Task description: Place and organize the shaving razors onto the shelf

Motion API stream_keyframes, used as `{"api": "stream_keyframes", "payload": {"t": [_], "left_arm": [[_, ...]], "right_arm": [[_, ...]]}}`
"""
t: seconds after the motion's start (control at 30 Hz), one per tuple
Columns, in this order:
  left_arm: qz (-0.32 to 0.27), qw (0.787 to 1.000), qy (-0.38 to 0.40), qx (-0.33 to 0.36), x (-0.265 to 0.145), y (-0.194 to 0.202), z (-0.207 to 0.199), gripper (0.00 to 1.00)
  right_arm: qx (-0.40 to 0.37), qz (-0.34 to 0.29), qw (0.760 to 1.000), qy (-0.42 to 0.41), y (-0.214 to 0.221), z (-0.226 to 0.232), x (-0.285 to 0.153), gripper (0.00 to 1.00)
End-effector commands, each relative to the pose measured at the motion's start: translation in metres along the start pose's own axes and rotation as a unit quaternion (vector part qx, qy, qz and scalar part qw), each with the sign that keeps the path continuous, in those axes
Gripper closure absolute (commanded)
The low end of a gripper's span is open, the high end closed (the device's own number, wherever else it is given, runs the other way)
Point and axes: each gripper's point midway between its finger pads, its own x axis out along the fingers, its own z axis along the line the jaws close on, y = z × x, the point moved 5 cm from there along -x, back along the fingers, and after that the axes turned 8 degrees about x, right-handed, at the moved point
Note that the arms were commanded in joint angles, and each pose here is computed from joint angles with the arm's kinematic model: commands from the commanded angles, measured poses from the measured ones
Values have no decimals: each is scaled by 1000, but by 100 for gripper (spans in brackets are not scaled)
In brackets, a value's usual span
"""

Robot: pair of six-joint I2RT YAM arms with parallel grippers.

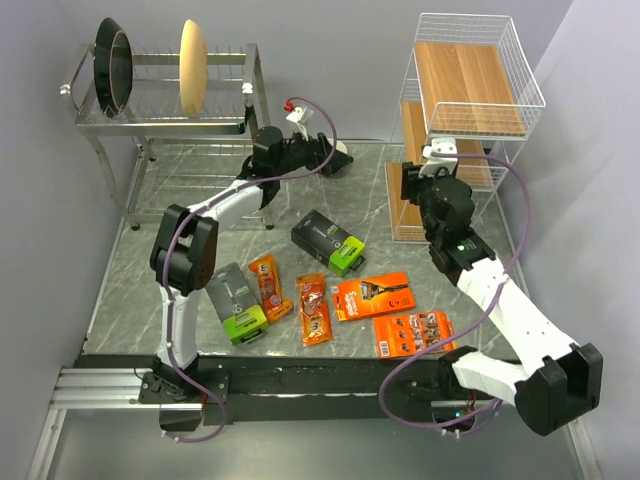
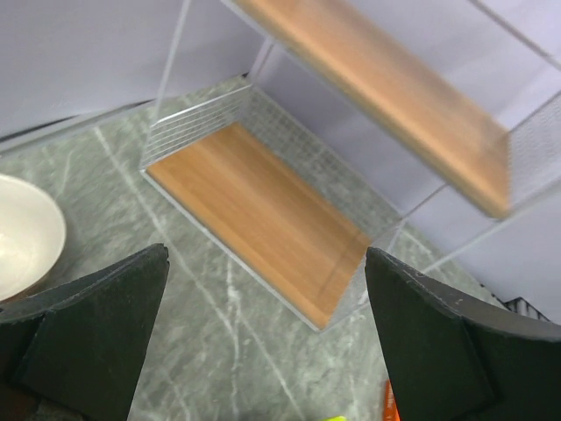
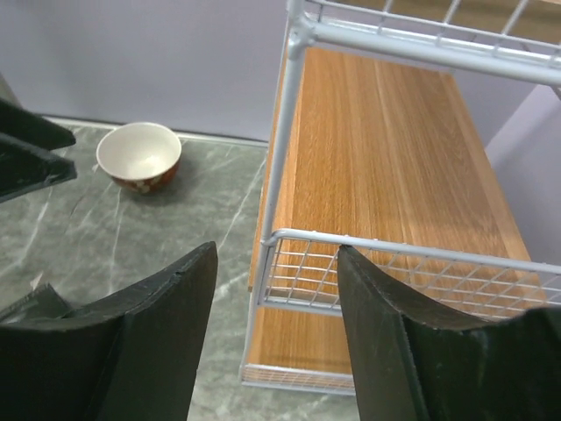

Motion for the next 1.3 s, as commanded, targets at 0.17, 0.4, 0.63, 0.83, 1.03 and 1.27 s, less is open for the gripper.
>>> {"api": "stream_keyframes", "payload": {"t": [0.17,0.4,0.63,0.83,1.03,1.27], "left_arm": [[-31,999,36,13,-4,-34,-27,1],[-31,999,41,-1,-4,-32,-31,1],[-28,999,38,-4,-6,-31,-33,1],[-26,999,28,6,-12,-28,-33,0],[-27,999,30,9,-12,-28,-34,0],[-43,997,54,43,17,-31,-25,0]], "right_arm": [[23,-83,995,54,-65,-10,-2,42],[25,-109,993,43,-87,-4,-23,42],[14,-107,993,43,-65,13,12,38],[26,-120,991,52,-67,21,34,43],[20,-126,991,50,-73,18,28,97],[2,-81,997,12,-63,2,-24,100]]}}
